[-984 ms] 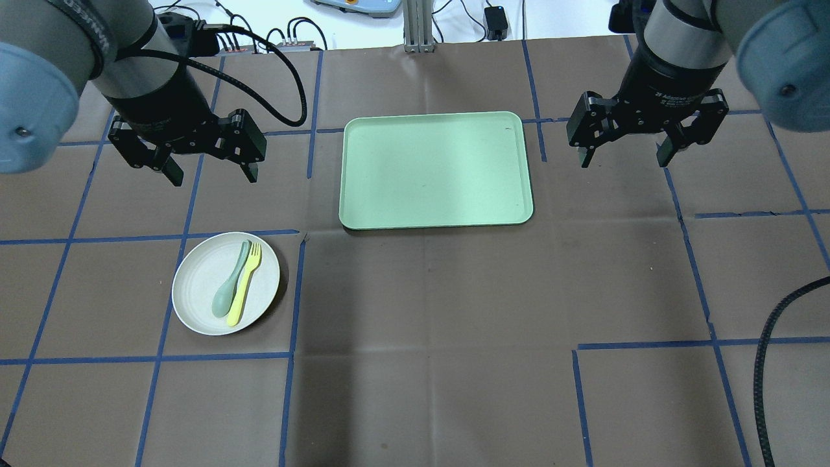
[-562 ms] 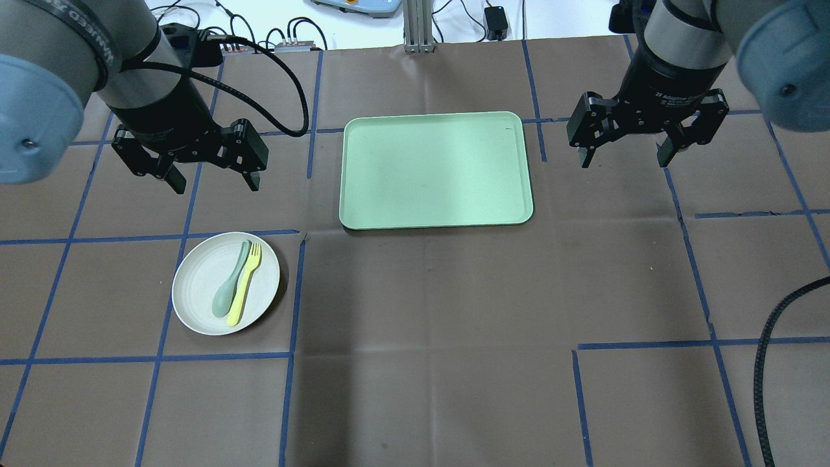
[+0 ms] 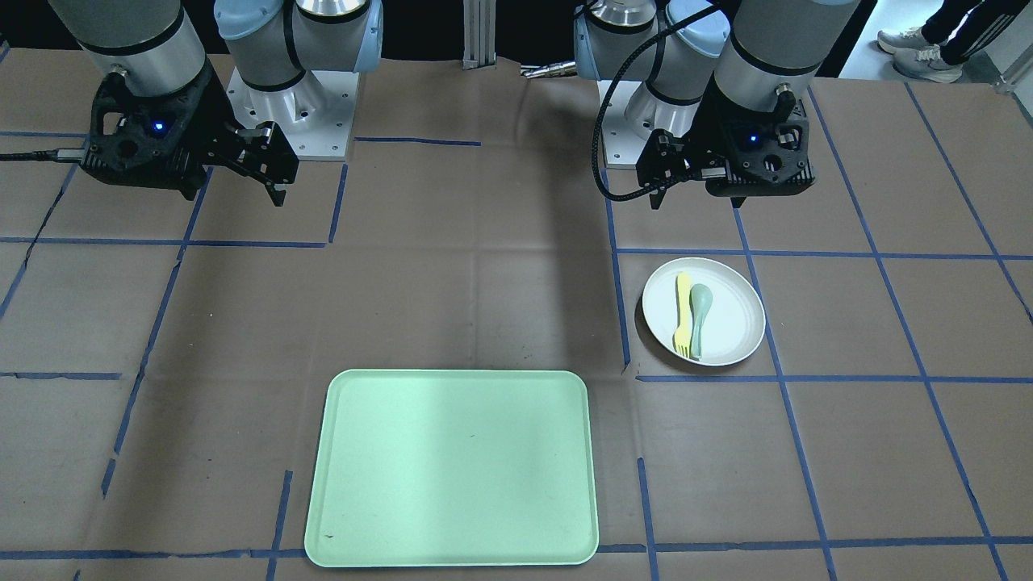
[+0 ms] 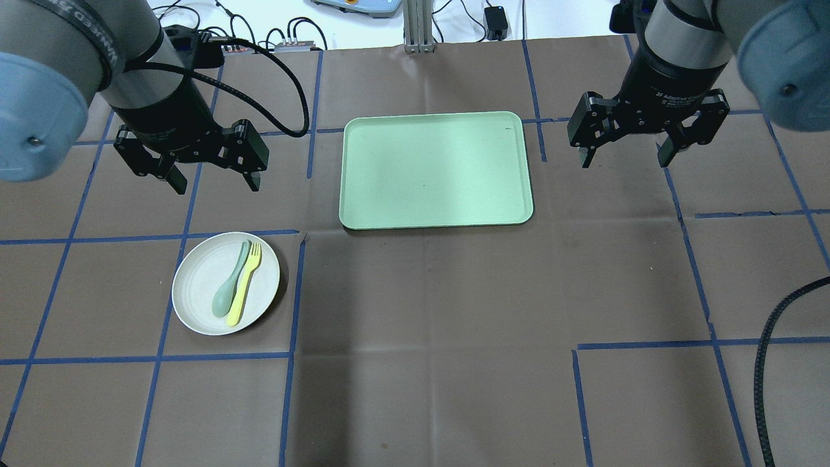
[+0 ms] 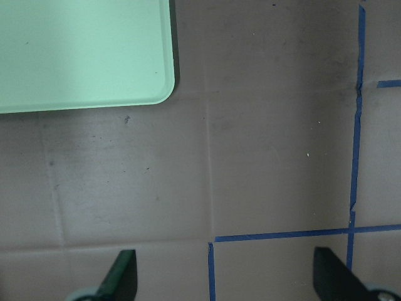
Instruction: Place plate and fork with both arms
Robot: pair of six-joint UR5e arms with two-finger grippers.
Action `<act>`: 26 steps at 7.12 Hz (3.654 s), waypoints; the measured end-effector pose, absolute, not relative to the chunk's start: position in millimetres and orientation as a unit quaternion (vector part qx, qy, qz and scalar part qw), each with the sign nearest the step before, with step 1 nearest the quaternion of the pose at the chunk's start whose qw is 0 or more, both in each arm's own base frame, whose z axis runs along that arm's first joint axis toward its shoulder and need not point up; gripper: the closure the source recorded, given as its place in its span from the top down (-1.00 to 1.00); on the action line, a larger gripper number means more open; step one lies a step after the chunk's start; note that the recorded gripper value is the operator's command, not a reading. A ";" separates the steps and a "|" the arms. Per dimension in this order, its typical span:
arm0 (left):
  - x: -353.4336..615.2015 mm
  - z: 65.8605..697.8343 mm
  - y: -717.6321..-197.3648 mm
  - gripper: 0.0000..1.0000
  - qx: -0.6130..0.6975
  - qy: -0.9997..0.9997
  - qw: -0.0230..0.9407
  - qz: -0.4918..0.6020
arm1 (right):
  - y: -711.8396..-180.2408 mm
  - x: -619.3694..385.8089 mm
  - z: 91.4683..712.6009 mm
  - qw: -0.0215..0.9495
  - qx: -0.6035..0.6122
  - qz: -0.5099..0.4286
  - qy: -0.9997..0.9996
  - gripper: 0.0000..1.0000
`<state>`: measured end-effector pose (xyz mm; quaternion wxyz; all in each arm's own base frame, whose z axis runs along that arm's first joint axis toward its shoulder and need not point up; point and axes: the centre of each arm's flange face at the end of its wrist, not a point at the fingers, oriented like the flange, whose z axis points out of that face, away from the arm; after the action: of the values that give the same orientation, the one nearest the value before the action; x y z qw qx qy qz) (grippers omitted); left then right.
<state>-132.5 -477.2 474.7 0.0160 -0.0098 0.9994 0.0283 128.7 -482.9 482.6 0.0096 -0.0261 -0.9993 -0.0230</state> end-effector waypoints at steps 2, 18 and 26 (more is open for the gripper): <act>-132.2 472.8 -478.2 1.00 -0.010 0.999 0.015 0.030 | -482.9 128.7 482.6 0.010 -0.026 -0.023 -0.999 1.00; 15.7 319.0 -504.2 1.00 0.046 0.998 -0.016 0.043 | -480.8 129.5 483.1 0.010 -0.026 -0.024 -0.999 1.00; 90.0 204.7 -518.0 1.00 0.230 0.968 -0.099 0.025 | -479.0 129.5 484.6 0.010 -0.026 -0.022 -0.999 1.00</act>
<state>90.0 -518.0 204.7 -0.0985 0.2296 0.9679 0.0255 129.5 -479.0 484.6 0.0096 -0.0255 -0.9994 -0.0219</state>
